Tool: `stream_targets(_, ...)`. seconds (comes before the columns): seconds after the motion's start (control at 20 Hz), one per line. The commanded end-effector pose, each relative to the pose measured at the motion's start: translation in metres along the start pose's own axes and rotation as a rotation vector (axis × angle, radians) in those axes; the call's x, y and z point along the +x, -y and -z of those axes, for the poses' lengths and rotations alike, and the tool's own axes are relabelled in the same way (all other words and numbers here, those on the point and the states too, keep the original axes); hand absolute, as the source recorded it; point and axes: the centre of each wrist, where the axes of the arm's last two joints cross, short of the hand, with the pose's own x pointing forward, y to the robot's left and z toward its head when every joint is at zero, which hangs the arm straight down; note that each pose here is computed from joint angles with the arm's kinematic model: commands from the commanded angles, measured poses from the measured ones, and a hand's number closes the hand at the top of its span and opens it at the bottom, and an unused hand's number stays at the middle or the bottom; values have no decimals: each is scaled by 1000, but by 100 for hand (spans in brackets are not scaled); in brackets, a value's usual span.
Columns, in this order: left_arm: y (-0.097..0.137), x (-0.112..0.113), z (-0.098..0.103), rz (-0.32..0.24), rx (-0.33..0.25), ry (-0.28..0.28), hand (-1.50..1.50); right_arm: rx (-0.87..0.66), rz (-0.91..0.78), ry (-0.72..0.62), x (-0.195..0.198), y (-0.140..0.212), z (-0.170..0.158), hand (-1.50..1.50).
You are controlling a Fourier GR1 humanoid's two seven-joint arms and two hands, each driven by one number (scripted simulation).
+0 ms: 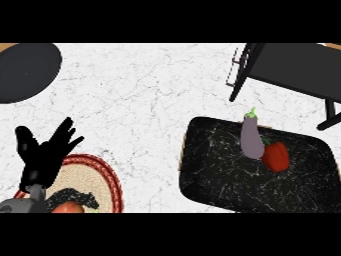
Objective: Pick the bell pepper from the tray and place it in the tiered shelf
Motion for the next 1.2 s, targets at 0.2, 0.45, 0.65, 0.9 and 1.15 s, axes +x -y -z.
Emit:
stream_targets(0.2,6,-12,4,1,-17,-8,0,-55,-142,-162,53,-47,18,-150)
stream_targets(0.45,7,-8,0,-5,-13,-28,0,9,-175,-228,45,-73,28,-150)
stream_targets(0.65,-11,-9,-1,-4,-8,-43,0,42,-235,-235,56,-87,37,-150)
stream_targets(0.9,4,-11,9,-11,0,-24,0,25,-250,-321,48,-109,35,-150)
stream_targets(1.15,-2,-3,-12,6,-16,-24,0,-6,-297,-343,55,-114,55,-150)
